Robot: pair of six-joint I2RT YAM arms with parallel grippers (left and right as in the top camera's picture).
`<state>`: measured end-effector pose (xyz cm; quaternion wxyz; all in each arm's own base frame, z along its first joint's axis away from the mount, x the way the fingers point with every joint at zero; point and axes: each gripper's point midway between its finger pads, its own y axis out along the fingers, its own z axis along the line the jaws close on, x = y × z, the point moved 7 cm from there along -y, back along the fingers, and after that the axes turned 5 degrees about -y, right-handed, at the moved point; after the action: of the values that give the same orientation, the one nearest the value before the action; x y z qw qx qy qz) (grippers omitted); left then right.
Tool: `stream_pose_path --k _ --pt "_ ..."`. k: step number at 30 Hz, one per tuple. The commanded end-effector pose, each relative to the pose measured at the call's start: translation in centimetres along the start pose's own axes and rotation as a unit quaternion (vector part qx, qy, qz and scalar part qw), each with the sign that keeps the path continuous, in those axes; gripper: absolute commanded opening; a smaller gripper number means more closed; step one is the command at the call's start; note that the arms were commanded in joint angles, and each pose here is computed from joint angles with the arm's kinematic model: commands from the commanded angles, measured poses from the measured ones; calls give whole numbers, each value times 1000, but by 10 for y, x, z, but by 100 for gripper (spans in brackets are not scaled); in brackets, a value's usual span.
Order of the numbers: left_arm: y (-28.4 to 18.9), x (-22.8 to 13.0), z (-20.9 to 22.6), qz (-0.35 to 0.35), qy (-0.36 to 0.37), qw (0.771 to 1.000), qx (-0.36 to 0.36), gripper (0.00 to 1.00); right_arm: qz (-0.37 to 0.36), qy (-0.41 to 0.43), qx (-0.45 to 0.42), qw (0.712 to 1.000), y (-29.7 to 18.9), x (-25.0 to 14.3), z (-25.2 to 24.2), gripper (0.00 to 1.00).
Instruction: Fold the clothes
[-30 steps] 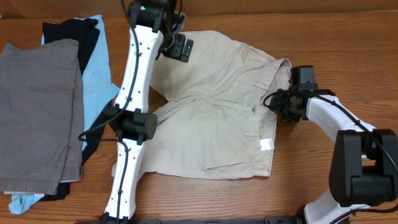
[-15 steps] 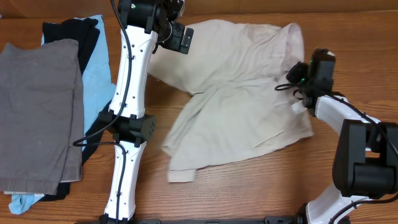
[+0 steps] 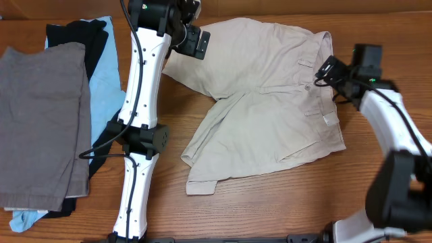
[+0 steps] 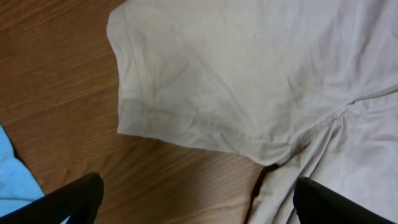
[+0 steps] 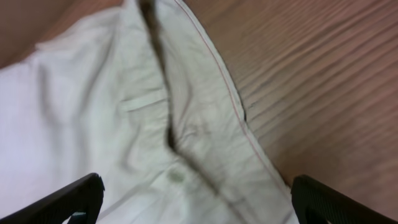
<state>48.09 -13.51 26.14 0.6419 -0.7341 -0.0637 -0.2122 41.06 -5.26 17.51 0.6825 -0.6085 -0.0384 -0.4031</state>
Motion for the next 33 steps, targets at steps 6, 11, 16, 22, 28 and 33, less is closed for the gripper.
stream_pose_path --k 6,11,16,22,28,33 --pt "-129 -3 -10 -129 1 992 -15 100 -134 -9 96 986 -192 34 25 100" --pt "-181 -15 -16 -177 -5 984 -34 100 -119 -10 109 987 -240 2 15 100" --pt "-190 -29 -18 -150 -13 988 -39 93 -67 -8 102 992 -248 -23 7 100" --pt "-150 -72 -13 2 -27 999 -27 91 -26 -6 83 996 -239 -33 3 100" --pt "-75 -121 -12 166 1 985 -38 90 -3 -4 73 997 -223 -31 3 100" --pt "-5 -156 -24 225 45 971 -69 91 43 0 53 998 -194 -31 3 100"
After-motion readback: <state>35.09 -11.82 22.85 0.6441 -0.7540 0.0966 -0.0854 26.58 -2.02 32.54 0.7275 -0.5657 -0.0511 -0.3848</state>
